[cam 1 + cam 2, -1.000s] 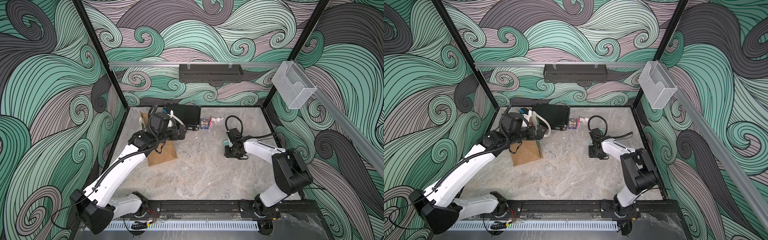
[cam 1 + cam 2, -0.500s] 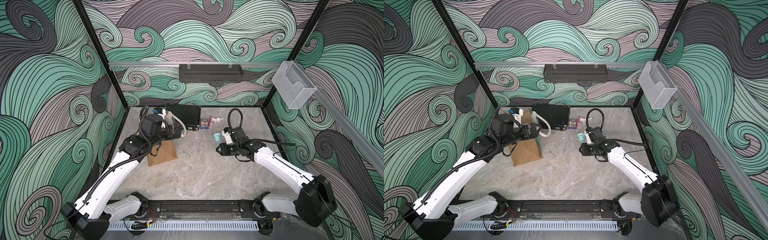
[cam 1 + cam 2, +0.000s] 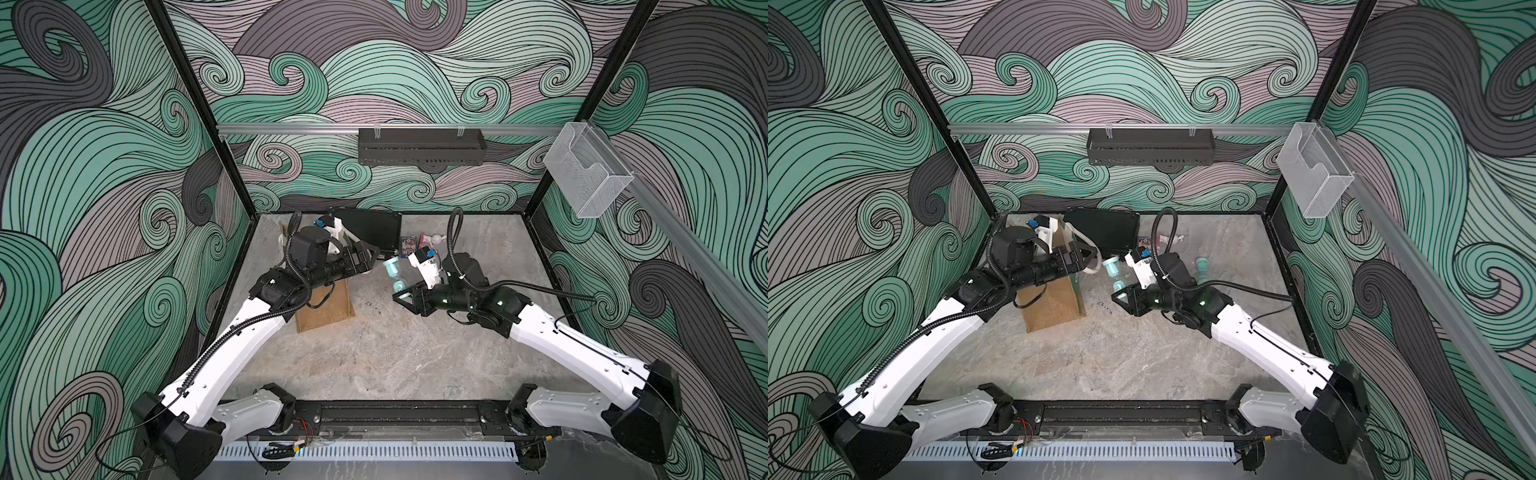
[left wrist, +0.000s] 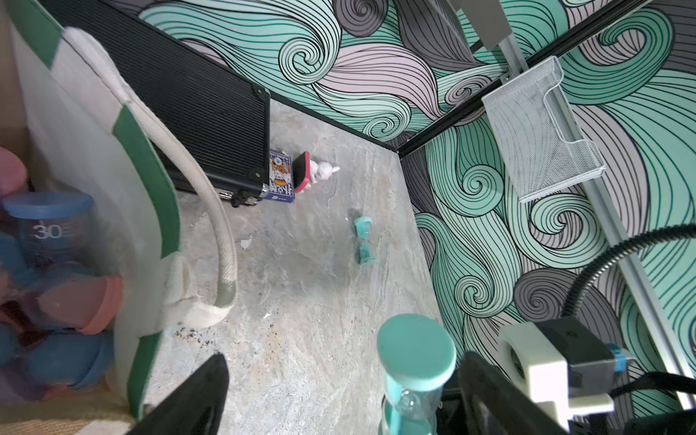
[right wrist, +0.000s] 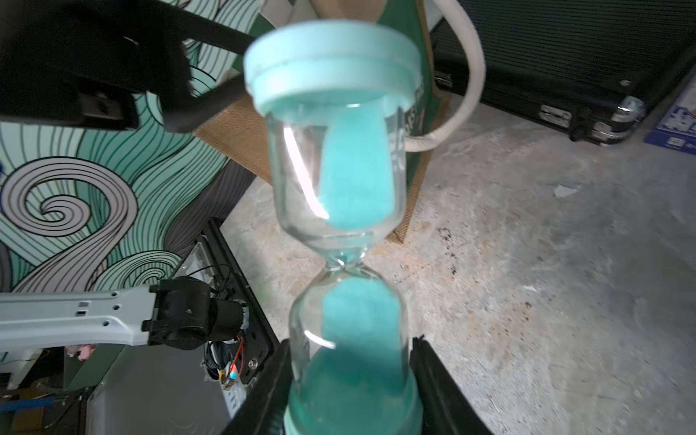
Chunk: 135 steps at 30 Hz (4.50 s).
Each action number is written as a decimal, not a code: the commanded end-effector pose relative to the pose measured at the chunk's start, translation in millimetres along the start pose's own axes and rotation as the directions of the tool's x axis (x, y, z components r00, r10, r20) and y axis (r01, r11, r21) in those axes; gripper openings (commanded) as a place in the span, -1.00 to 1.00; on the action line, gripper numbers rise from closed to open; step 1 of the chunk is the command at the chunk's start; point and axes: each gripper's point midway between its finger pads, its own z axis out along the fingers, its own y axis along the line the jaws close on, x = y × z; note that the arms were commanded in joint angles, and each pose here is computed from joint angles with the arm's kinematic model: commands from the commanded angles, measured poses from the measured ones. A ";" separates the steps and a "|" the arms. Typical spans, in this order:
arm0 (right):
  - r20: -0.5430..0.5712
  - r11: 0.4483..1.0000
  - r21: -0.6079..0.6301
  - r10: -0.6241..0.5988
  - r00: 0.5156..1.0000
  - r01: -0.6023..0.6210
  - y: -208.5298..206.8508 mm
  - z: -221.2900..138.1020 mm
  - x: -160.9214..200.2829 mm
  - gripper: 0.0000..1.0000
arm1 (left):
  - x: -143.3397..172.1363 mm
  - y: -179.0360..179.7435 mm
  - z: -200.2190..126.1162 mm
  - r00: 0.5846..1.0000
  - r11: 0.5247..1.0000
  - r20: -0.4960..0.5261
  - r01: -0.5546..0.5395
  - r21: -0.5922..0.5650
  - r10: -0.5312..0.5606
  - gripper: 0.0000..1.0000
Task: Put the hourglass into the canvas bag
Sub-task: Place the hourglass in the canvas bag, then pick up the hourglass from the center of the board.
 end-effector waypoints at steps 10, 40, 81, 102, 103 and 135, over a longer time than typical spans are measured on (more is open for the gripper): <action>0.077 0.989 -0.127 -0.063 0.995 0.072 38.8 24.0 -33.1 -0.46 | 8.9 -19.3 15.8 0.996 0.990 -0.076 0.059 0.130 -0.049 0.56; 0.100 0.991 -0.105 -0.078 0.992 0.089 41.0 17.4 -44.8 0.30 | -7.0 -6.8 19.0 1.000 0.997 0.024 -0.020 0.068 0.018 -0.58; 0.218 0.528 0.700 0.482 0.849 -0.480 -332.7 -65.5 54.1 0.99 | -99.3 210.4 24.0 0.969 0.727 0.142 -0.052 -0.684 0.204 -0.76; 0.124 0.466 0.744 0.608 0.784 -0.479 -372.4 -38.0 85.4 0.67 | -90.3 209.0 5.2 0.976 0.709 0.137 -0.024 -0.705 0.169 0.00; 0.124 0.460 0.750 0.608 0.784 -0.475 -373.3 -38.8 86.7 0.64 | -94.7 201.0 -3.6 0.970 0.717 0.158 -0.023 -0.697 0.185 0.02; 0.064 0.562 0.700 0.564 0.823 -0.440 -341.6 -24.7 71.8 -0.28 | -94.2 127.5 -46.8 0.958 0.879 0.257 0.007 -0.476 0.131 0.54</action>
